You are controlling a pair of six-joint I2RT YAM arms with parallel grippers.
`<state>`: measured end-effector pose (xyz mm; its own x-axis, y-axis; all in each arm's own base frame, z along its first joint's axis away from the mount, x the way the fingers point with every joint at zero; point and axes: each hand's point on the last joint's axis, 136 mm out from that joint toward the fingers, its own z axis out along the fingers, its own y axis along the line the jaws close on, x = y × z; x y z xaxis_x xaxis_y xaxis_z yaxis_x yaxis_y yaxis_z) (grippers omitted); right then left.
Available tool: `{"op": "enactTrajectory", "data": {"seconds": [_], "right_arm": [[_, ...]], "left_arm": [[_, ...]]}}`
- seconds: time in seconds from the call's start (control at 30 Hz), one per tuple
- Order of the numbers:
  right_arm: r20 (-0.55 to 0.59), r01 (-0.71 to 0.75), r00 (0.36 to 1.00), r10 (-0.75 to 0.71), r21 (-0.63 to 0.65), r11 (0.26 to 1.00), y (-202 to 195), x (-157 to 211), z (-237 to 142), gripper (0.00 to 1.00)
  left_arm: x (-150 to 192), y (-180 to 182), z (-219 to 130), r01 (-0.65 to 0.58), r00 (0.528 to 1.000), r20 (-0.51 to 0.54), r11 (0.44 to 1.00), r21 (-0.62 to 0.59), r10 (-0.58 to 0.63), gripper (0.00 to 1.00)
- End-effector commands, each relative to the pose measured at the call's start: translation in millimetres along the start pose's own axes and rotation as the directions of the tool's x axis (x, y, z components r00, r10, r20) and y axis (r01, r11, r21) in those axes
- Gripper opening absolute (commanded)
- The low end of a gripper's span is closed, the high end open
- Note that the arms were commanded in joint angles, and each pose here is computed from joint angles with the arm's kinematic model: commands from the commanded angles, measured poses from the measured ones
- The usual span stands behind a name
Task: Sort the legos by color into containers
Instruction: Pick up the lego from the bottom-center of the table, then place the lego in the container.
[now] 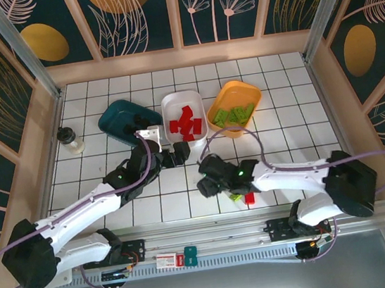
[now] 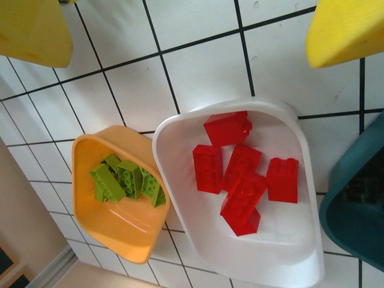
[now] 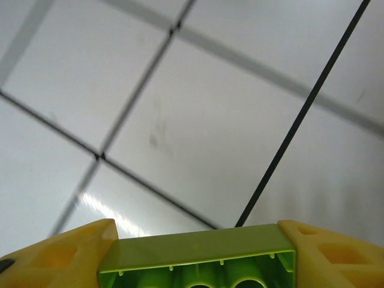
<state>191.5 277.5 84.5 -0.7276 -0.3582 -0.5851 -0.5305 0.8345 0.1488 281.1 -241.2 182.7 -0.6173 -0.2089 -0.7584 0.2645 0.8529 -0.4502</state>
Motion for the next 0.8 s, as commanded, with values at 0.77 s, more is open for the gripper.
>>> {"op": "enactTrajectory", "data": {"seconds": [0.77], "right_arm": [[0.374,-0.513,0.821,0.432,0.147,0.846,-212.6,-184.1,45.6,0.62]], "left_arm": [[31.7,5.5,16.9,-0.075,0.991,-0.113,0.997,0.010,0.076,0.99]]}}
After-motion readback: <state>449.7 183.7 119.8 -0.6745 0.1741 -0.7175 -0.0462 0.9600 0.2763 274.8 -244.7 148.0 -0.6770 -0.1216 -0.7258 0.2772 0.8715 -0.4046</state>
